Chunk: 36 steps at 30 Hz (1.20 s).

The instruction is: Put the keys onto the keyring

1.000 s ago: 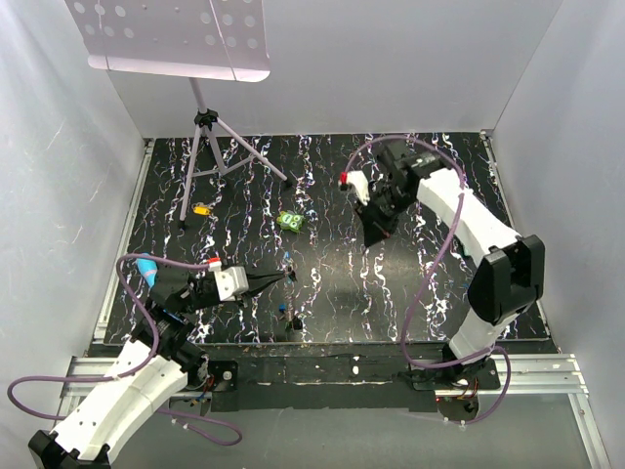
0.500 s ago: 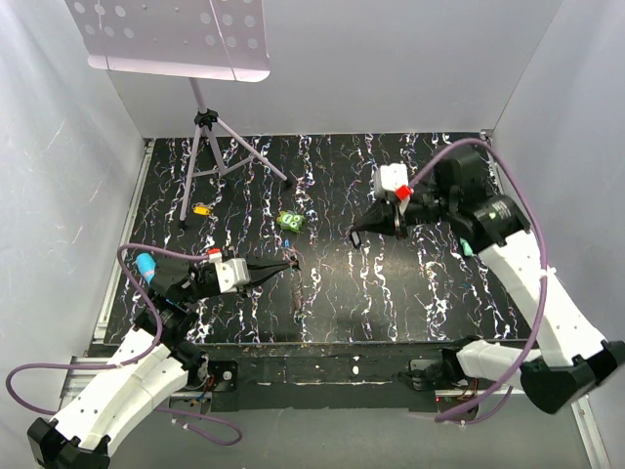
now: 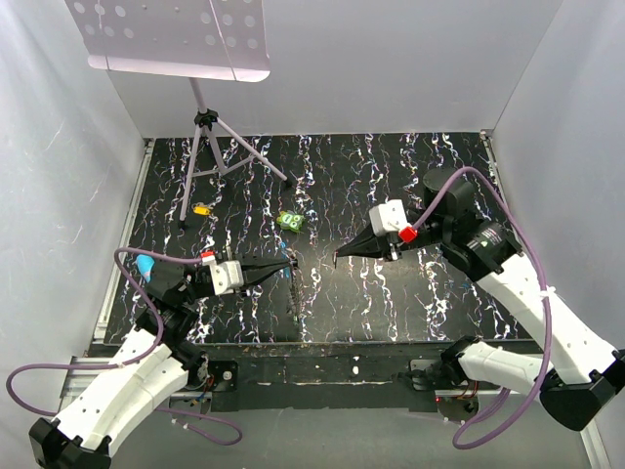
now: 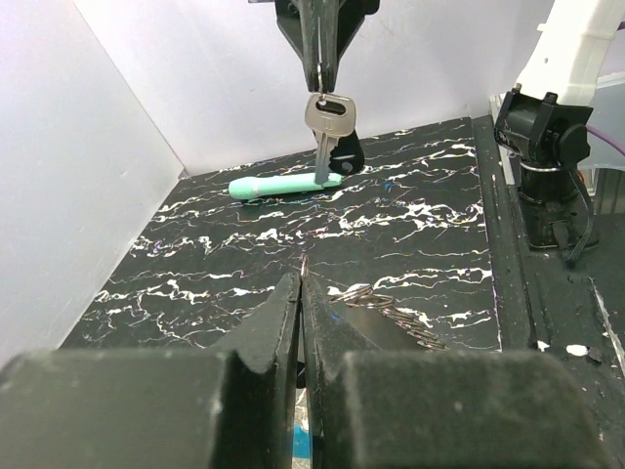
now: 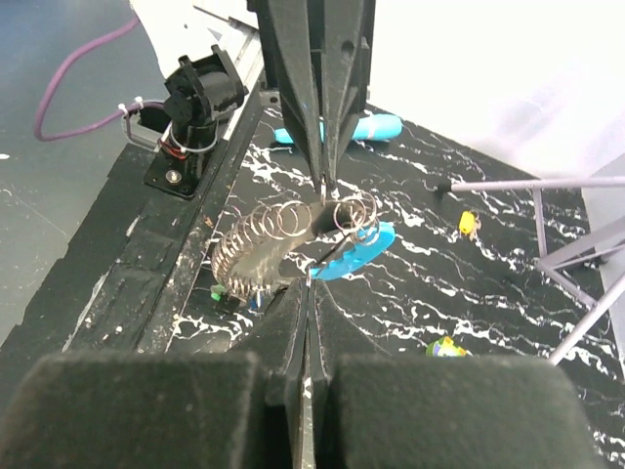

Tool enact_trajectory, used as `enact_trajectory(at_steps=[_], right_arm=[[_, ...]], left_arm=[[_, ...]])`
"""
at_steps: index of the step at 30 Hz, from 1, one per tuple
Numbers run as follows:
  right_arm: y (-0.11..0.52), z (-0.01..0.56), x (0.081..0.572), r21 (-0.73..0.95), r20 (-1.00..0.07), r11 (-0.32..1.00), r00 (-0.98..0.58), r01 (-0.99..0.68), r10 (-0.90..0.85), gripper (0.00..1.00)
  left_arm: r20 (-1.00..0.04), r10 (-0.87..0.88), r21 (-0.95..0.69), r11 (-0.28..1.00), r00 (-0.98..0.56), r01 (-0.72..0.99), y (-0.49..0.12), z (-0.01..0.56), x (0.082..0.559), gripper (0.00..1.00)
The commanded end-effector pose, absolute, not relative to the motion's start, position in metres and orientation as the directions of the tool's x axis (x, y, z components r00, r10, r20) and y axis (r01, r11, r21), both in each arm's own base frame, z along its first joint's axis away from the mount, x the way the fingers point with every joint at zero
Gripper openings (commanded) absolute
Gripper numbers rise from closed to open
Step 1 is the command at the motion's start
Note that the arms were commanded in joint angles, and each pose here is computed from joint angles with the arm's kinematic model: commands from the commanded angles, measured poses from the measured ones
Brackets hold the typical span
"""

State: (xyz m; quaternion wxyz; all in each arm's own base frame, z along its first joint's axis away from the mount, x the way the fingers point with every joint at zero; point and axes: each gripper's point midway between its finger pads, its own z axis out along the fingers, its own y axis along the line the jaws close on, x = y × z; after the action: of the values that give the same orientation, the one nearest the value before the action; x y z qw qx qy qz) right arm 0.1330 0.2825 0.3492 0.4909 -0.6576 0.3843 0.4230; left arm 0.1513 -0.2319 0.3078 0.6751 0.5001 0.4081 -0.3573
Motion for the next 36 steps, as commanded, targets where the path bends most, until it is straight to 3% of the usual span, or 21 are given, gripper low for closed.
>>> enact_trajectory(at_steps=[1, 20, 36], right_arm=[[0.286, 0.361, 0.12, -0.394, -0.913, -0.267, 0.409, -0.879, 0.0, 0.01], [0.29, 0.346, 0.092, -0.429, -0.9, -0.435, 0.415, -0.792, 0.132, 0.01], [0.297, 0.322, 0.104, -0.313, -0.92, -0.388, 0.379, -0.867, -0.105, 0.01]], left_arm=[[-0.88, -0.109, 0.424, 0.257, 0.463, 0.868, -0.23, 0.322, 0.148, 0.0], [-0.88, -0.082, 0.436, 0.249, 0.468, 0.865, -0.228, 0.314, 0.148, 0.0], [-0.894, -0.082, 0.413, 0.224, 0.44, 0.883, -0.231, 0.309, 0.149, 0.0]])
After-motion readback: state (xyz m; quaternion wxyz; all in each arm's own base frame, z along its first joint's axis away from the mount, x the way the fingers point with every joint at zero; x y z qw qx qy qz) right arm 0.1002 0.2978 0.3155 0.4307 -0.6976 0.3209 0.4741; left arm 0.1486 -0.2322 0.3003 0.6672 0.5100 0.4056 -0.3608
